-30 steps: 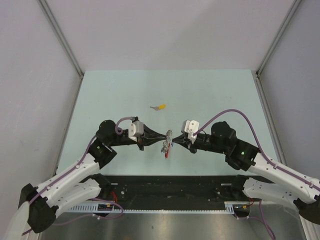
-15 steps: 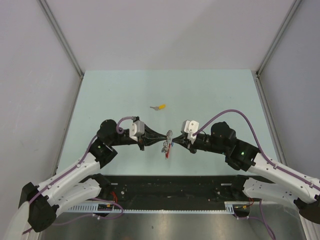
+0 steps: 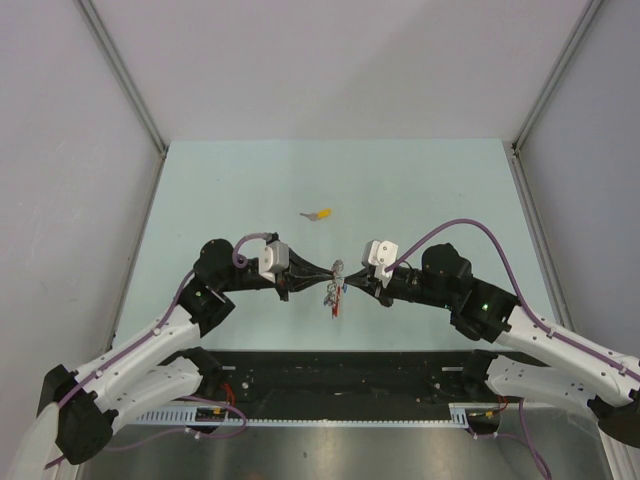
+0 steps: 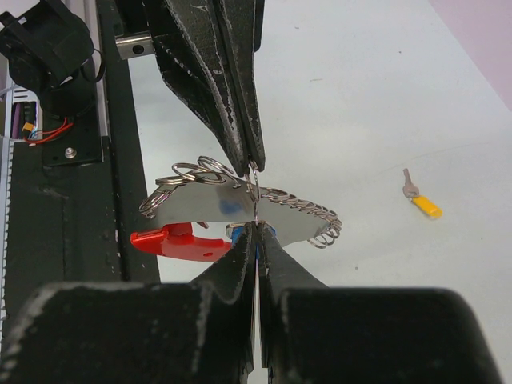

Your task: Put the keys on the keyring

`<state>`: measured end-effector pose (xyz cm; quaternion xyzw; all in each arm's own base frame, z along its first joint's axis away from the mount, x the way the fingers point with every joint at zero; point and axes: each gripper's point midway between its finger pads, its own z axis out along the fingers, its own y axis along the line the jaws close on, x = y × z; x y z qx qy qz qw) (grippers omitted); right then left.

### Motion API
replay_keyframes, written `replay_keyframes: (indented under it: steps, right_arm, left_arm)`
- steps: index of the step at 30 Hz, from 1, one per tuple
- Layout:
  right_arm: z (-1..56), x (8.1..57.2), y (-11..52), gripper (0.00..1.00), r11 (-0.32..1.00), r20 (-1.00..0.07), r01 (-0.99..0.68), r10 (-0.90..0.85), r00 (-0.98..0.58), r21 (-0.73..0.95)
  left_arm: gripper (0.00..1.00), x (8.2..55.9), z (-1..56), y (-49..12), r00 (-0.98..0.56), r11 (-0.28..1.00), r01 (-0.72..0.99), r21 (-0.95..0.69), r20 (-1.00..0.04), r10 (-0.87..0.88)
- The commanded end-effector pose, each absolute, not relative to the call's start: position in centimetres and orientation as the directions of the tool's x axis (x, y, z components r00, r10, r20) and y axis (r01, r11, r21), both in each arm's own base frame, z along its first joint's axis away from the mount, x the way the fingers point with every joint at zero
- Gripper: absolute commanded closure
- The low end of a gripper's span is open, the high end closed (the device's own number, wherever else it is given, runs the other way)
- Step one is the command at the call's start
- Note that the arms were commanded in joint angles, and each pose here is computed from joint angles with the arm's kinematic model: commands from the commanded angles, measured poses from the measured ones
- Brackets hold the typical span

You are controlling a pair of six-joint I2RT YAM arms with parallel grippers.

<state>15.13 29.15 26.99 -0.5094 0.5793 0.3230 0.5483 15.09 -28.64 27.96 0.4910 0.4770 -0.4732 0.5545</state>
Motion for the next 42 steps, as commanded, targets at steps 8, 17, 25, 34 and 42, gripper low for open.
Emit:
replay_keyframes:
  steps: [8,17,25,34,42]
  right_arm:
    - [29.7,15.4,29.5,1.00,0.289,-0.968,-0.931,-0.181,0.174,-0.221]
    - [29.5,15.2,29.7,1.00,0.282,-0.963,-0.929,-0.188,0.192,-0.241]
    - [29.9,15.0,29.5,1.00,0.290,-0.959,-0.919,-0.174,0.226,-0.269]
    - [30.0,14.3,29.9,1.00,0.259,-0.953,-0.921,-0.163,0.257,-0.293]
    - [30.3,13.7,30.2,1.00,0.242,-0.947,-0.918,-0.150,0.284,-0.314]
  left_arm:
    - [1.00,14.6,29.3,-28.6,0.125,0.046,0.992,0.121,-0.988,-0.091]
    - [1.00,14.3,29.1,-28.8,0.112,0.014,0.994,0.111,-0.990,-0.082]
    - [1.00,13.9,28.5,-29.2,0.081,-0.030,0.996,0.083,-0.995,-0.057]
    - [1.00,13.8,28.1,-29.6,0.064,-0.047,0.997,0.066,-0.997,-0.039]
    - [1.00,14.0,27.8,-29.7,0.049,-0.037,0.998,0.050,-0.998,-0.027]
